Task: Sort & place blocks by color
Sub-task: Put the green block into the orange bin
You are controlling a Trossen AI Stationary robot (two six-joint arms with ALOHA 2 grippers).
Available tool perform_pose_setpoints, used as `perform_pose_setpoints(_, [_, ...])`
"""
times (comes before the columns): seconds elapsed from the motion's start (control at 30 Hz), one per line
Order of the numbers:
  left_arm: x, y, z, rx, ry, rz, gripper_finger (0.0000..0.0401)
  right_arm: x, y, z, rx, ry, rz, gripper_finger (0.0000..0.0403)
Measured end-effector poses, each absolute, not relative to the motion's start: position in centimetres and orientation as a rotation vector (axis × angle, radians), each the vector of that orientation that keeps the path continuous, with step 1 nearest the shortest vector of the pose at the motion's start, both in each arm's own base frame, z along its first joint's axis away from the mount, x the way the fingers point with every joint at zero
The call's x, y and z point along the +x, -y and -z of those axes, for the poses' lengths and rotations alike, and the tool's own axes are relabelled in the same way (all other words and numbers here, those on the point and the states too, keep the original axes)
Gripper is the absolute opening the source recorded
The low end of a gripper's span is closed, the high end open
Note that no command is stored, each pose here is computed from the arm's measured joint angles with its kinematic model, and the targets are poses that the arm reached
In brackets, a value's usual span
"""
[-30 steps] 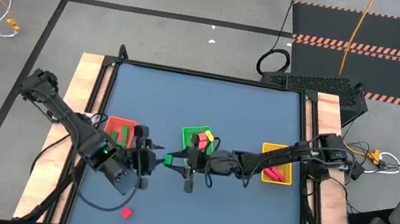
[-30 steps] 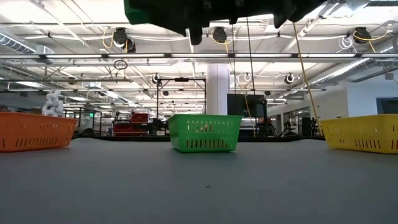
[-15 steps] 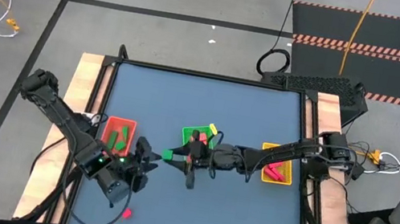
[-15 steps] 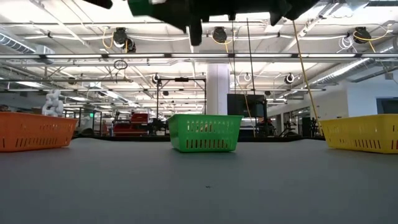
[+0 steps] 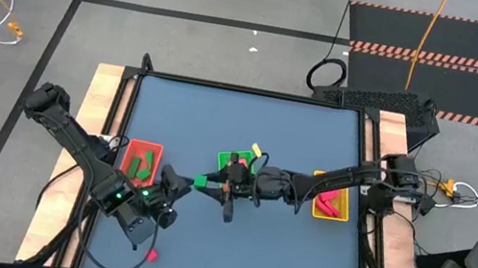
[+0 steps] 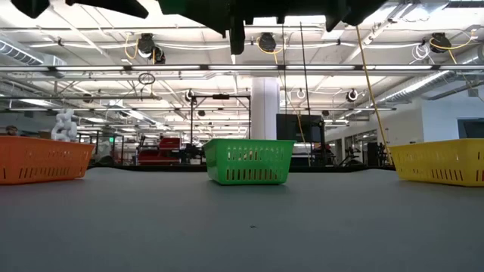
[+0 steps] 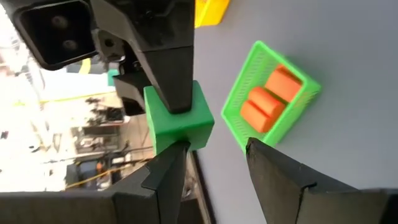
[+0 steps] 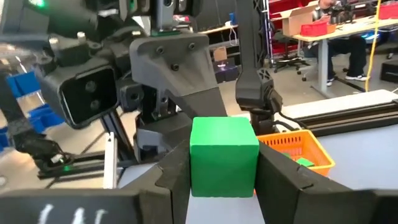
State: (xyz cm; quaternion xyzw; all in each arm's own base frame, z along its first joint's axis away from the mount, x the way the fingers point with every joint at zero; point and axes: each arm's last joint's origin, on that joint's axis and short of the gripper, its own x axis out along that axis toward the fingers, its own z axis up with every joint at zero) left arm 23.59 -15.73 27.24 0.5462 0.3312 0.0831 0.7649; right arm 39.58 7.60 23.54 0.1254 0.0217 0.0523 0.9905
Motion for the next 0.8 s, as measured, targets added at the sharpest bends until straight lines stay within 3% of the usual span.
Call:
perform_pose_setpoints(0.33, [23.8, 15.6, -27.8, 1.19, -0.674, -0.339, 0.0175, 39.4, -7.7, -23.2, 0.252, -0.054, -0.121, 0.0131])
perform_pose_setpoints(0.8, [23.8, 15.7, -27.8, 1.147, -0.664, -0.323, 0.0175, 38.9, -7.6, -24.0, 0.24, -0.041, -0.119, 0.0132])
